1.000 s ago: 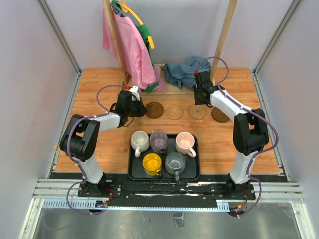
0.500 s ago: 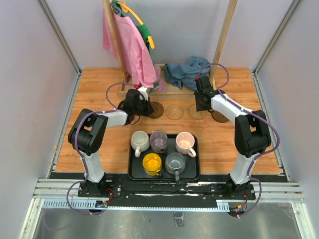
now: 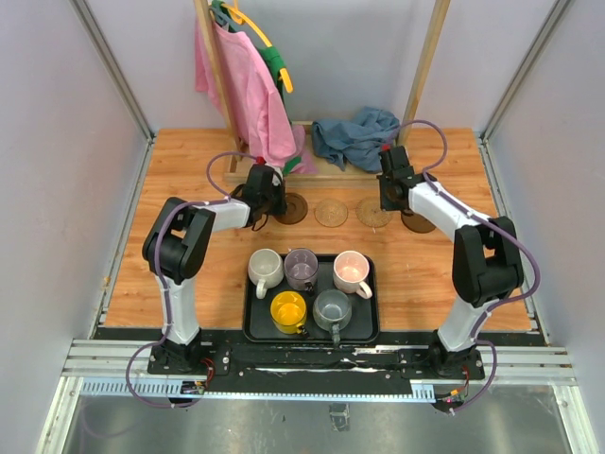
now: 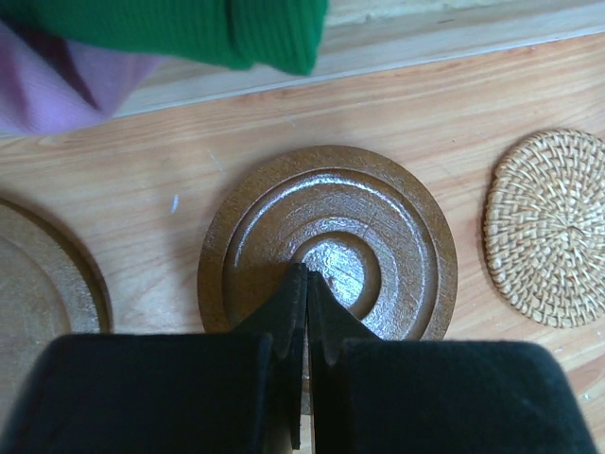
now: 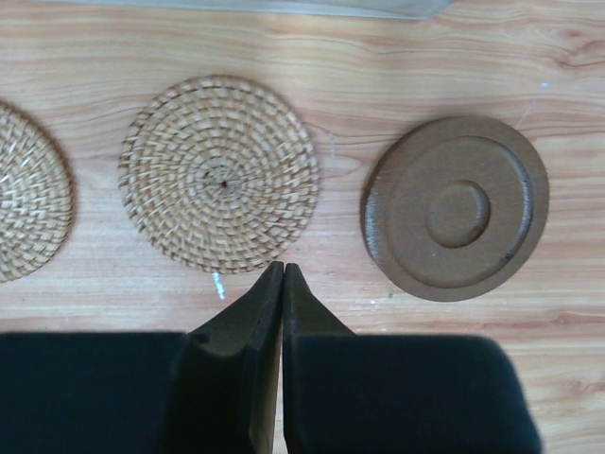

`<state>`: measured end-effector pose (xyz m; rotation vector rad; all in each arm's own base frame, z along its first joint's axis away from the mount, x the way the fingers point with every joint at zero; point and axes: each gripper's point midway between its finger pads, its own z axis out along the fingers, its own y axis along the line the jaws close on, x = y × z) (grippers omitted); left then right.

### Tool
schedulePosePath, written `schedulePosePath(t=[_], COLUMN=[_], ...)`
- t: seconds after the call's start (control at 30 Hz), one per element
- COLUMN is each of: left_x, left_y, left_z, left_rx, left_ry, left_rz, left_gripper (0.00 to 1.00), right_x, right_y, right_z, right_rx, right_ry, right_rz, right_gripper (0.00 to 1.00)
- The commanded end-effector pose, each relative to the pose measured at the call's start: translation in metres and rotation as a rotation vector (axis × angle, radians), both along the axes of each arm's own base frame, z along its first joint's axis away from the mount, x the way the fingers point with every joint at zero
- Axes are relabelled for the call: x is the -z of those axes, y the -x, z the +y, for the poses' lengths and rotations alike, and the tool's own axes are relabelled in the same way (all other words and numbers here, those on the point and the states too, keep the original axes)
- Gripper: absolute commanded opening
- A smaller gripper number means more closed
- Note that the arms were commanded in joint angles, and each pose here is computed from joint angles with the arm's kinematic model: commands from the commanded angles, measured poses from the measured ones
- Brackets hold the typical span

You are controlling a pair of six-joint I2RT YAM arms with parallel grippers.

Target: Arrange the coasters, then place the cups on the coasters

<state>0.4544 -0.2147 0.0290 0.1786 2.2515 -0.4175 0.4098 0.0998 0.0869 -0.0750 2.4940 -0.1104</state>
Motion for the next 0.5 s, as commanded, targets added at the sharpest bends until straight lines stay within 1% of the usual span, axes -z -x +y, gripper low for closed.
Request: schedulePosePath(t=[0.0,0.2,0.47], left_x=[0.023,0.022,0.011], left_y=[0.008,0.021,0.025], left_z=[0.025,0.035,0.017], left_rx=[-0.075,-0.097,-0.024], left_ry=[-0.117,-0.141,-0.053], left_rz=[0.077,0.088,0.070], left_gripper=[0.01,0.01,0.01], right_x=[-0.005,-0.008,-0.002], right_y=[-0.001,-0.002,-0.005], right_z=[-0.027,-0.041,-0.063], right_rx=[0.105,0.143,0.215], right_ry=[-0.016,-0.008,0.011], right_rz=[-0.020,-0.030,-0.012], right_gripper=[0.02,0.02,0.02])
